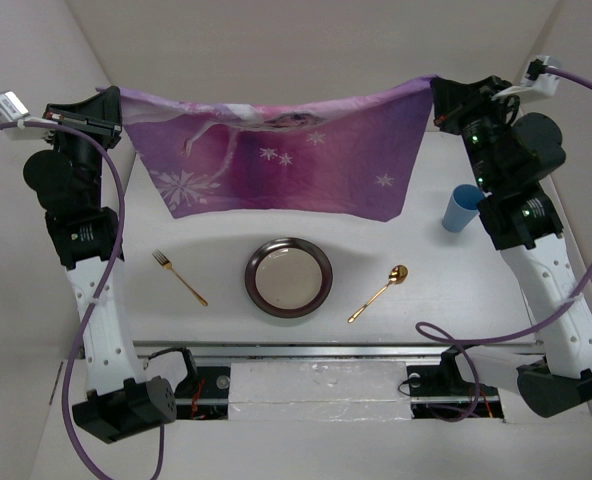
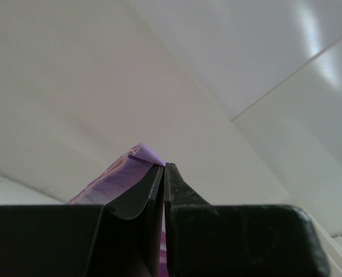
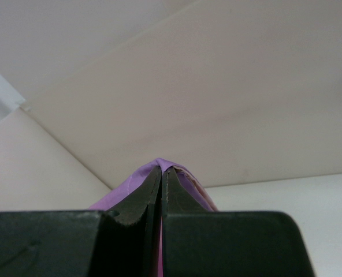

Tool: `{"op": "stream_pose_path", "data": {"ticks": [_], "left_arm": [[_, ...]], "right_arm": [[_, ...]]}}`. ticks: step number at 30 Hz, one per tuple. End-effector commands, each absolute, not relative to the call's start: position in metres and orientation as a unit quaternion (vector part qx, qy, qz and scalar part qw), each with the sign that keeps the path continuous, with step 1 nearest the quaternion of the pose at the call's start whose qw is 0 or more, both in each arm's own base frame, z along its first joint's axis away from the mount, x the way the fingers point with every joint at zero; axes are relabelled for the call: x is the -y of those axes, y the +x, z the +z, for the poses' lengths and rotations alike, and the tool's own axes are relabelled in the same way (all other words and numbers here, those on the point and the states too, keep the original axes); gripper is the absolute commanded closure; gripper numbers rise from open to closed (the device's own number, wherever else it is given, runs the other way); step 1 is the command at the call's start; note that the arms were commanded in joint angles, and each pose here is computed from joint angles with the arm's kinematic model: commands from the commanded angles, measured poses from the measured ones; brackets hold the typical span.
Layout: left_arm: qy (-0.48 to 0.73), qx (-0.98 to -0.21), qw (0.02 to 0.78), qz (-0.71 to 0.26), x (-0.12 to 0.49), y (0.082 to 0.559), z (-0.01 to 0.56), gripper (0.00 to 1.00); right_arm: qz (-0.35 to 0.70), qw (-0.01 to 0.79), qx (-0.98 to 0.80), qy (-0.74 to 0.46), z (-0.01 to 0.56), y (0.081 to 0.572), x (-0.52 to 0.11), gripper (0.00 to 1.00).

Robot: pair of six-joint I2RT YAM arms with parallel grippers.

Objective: Set the dinner table for one person

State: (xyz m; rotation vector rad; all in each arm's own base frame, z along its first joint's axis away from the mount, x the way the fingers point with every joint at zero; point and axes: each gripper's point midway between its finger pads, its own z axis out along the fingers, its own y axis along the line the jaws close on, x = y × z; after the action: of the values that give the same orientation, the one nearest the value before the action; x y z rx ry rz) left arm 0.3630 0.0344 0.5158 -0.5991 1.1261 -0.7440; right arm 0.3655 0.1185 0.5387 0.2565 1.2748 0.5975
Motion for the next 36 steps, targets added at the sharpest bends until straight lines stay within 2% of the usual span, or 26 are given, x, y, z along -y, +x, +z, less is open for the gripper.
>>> {"op": "stream_pose_path", "data": {"ticks": [1,3,7,16,20,21,22,28,31,32,34,35,36], "left_arm": [[-0.207,-0.454,0.79,-0.358,-0.016,0.315,0.58,1.0],[-0.203,-0.458,0.786,-0.363,-0.014,0.317,0.58,1.0],[-0.225,-0.499,0.751,-0.37,-0.021,0.357,0.543,1.0],[-0.272,-0.577,0.679,-0.363,-0.048,0.463,0.456,1.0],[-0.269,-0.582,0.671,-0.373,-0.041,0.494,0.448,1.0],[-0.257,-0.573,0.681,-0.376,-0.037,0.495,0.466,1.0],[-0.252,-0.577,0.679,-0.379,-0.029,0.505,0.465,1.0],[-0.223,-0.552,0.695,-0.402,-0.011,0.512,0.511,1.0],[-0.22,-0.547,0.699,-0.406,-0.009,0.508,0.514,1.0],[-0.219,-0.547,0.7,-0.404,-0.009,0.507,0.512,1.0],[-0.223,-0.561,0.686,-0.405,-0.007,0.506,0.481,1.0],[-0.22,-0.562,0.685,-0.408,-0.005,0.505,0.471,1.0],[-0.241,-0.583,0.661,-0.406,-0.005,0.505,0.432,1.0]], "right_arm": [[0.254,0.774,-0.57,0.112,0.565,0.342,-0.098,1.0],[0.244,0.775,-0.571,0.116,0.565,0.343,-0.09,1.0],[0.242,0.764,-0.588,0.109,0.553,0.362,-0.09,1.0],[0.241,0.72,-0.642,0.108,0.495,0.464,-0.095,1.0],[0.26,0.712,-0.645,0.096,0.499,0.497,-0.102,1.0],[0.269,0.726,-0.626,0.091,0.525,0.496,-0.103,1.0],[0.269,0.715,-0.639,0.091,0.513,0.51,-0.107,1.0],[0.269,0.741,-0.61,0.081,0.564,0.509,-0.099,1.0],[0.259,0.745,-0.609,0.082,0.564,0.508,-0.088,1.0],[0.253,0.73,-0.629,0.087,0.54,0.517,-0.083,1.0],[0.259,0.733,-0.625,0.077,0.529,0.511,-0.078,1.0],[0.26,0.7,-0.66,0.08,0.478,0.52,-0.082,1.0],[0.263,0.696,-0.663,0.084,0.468,0.515,-0.078,1.0]]}}
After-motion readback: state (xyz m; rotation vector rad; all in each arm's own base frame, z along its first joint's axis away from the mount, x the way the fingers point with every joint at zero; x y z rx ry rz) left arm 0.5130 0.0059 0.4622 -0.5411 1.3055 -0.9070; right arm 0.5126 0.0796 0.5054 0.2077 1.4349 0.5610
